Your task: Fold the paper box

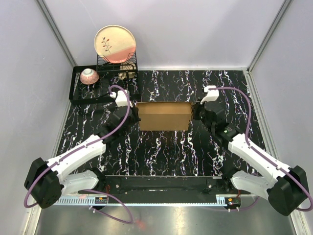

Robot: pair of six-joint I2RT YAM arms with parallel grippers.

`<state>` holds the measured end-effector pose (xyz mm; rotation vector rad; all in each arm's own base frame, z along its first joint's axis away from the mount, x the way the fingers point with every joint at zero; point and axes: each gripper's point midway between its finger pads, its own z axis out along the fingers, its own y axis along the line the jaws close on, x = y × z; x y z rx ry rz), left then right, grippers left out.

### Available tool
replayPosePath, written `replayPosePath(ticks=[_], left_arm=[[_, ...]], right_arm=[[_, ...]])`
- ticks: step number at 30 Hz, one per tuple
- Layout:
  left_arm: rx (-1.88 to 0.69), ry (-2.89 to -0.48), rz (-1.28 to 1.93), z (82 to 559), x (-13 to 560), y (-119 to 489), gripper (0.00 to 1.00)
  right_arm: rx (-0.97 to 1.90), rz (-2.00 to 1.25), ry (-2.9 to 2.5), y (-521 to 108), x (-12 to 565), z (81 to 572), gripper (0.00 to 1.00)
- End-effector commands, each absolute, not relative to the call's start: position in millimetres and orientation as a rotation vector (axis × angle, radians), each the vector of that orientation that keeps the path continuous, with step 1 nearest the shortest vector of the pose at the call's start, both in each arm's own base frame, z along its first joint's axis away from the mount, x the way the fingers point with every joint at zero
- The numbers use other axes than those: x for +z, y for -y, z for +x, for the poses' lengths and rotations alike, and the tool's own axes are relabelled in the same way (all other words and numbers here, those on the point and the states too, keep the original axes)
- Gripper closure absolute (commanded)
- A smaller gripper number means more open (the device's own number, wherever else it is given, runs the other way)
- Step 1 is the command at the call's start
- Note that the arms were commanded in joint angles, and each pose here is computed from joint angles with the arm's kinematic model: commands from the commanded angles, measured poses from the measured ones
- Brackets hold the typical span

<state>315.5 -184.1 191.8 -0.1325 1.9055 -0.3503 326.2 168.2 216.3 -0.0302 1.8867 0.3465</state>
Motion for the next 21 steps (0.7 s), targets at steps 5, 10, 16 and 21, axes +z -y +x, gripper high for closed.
replayPosePath(ticks=[5,10,16,21], left_arm=[[-0.168,-2.216,-0.029,274.3,97.9,163.5,1.00],[-0.180,-2.240,-0.041,268.3,85.3,165.6,1.00],[-0.199,-2.281,-0.057,259.7,65.4,169.0,1.00],[-0.203,-2.313,-0.066,252.0,48.9,169.7,1.00]], right_arm=[[0.273,-0.010,-2.041,-150.5,160.0,302.8,1.00],[0.282,0.004,-2.077,-150.1,144.6,297.0,1.00],[0.288,0.020,-2.128,-149.2,124.7,288.6,1.00],[0.293,0.037,-2.160,-149.0,116.4,284.3,1.00]])
